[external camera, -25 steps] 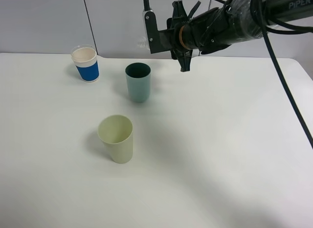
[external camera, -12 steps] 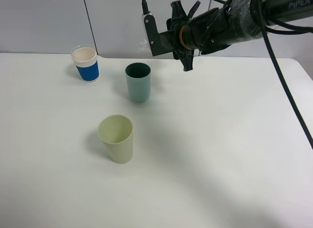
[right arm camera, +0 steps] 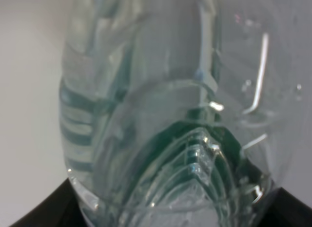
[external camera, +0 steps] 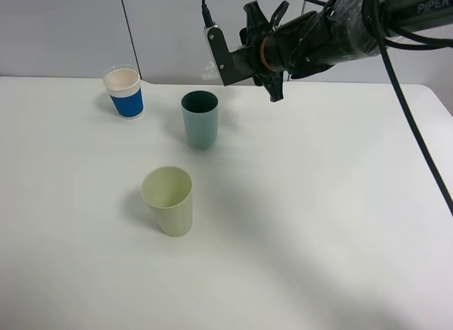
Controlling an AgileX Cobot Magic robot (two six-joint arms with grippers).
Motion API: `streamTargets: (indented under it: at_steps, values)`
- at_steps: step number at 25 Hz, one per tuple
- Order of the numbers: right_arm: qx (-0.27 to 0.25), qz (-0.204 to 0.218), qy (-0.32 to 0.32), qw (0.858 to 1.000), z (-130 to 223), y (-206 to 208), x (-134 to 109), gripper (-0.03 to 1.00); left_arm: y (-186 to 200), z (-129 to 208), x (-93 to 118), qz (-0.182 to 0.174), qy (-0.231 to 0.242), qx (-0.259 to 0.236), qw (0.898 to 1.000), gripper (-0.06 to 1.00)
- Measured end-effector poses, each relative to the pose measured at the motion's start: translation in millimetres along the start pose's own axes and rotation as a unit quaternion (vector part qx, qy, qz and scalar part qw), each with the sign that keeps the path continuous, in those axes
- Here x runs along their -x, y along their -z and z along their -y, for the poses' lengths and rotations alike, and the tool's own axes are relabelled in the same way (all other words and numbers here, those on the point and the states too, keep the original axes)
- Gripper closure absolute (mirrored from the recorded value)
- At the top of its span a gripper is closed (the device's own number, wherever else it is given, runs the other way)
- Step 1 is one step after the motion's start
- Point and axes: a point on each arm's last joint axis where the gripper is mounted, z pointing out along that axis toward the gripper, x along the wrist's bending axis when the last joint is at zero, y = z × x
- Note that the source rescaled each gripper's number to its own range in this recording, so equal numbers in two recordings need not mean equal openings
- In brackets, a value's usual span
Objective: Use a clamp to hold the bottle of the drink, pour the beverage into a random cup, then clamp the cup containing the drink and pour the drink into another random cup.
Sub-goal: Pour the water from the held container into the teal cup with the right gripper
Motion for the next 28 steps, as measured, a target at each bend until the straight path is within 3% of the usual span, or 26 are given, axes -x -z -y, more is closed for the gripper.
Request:
streamTargets:
  at_steps: [28]
  values:
    - [0.000, 0.000, 0.004, 1.000, 0.0, 0.0, 0.0, 0.97, 0.0, 0.0, 0.0, 0.000, 0.000, 0.000, 1.000, -0.06]
